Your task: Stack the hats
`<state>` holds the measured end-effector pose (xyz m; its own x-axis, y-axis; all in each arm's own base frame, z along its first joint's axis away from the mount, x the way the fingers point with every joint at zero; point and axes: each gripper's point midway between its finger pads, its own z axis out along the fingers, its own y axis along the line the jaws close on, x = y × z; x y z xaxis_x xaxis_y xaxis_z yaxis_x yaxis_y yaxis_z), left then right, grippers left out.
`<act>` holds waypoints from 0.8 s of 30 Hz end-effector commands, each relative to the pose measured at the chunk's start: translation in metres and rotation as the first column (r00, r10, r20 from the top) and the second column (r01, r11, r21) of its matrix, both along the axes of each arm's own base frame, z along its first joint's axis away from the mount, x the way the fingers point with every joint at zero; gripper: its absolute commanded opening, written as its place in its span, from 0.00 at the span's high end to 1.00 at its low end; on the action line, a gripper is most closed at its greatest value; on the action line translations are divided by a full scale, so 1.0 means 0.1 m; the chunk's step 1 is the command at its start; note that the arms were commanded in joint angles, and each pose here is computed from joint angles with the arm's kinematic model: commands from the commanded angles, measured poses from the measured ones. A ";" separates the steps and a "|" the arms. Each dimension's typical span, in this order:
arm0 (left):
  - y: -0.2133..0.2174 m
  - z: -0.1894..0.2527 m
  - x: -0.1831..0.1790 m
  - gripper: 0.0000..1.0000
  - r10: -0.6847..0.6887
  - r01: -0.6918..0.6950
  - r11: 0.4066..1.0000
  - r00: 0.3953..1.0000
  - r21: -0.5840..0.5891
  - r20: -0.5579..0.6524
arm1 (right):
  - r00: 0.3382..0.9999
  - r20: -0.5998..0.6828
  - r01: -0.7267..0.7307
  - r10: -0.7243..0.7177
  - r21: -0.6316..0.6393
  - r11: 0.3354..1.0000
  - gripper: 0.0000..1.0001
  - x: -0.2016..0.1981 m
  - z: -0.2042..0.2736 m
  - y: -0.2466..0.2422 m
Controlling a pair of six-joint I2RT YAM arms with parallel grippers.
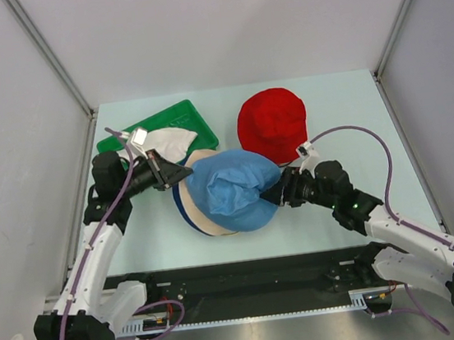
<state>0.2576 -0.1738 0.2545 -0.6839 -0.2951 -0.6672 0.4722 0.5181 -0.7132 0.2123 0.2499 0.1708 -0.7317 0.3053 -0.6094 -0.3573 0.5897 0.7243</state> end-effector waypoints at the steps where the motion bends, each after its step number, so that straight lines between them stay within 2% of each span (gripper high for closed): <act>1: 0.13 0.22 0.10 1.00 0.065 -0.067 0.998 0.994 0.018 0.087 | 0.999 0.047 0.020 -0.020 0.000 1.000 0.40 0.06 0.12 0.00; 8: 0.25 0.05 0.23 1.00 0.116 -0.119 0.991 0.992 0.065 0.053 | 0.999 0.019 0.041 -0.040 -0.030 0.999 0.47 0.04 -0.04 -0.06; 12: 0.29 -0.01 0.29 1.00 0.135 -0.139 0.986 0.990 0.093 0.045 | 0.999 0.020 0.038 -0.037 -0.023 0.999 0.69 0.06 -0.09 -0.03; 17: 0.41 -0.17 0.37 1.00 0.190 -0.192 0.967 0.981 0.170 0.029 | 1.000 0.022 -0.010 0.010 -0.003 1.000 0.87 0.06 -0.11 0.08; 18: 0.50 -0.25 0.44 1.00 0.242 -0.241 0.947 0.970 0.210 0.025 | 1.000 0.017 -0.020 0.020 0.000 1.000 0.91 0.04 -0.15 0.09; 21: 0.62 -0.37 0.48 1.00 0.291 -0.286 0.916 0.957 0.281 0.026 | 0.999 0.024 -0.026 0.025 0.008 1.000 0.92 0.04 -0.16 0.13; 24: 0.72 -0.50 0.53 1.00 0.332 -0.322 0.888 0.943 0.327 0.026 | 1.000 0.007 0.004 -0.004 -0.049 0.999 0.91 0.09 -0.30 0.09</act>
<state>0.2874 -0.1370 0.2157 -0.6725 -0.2953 -0.6787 0.3165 0.7141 -0.6244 0.2151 0.2597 0.1509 -0.7413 0.2850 -0.6076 -0.3639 0.5901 0.7207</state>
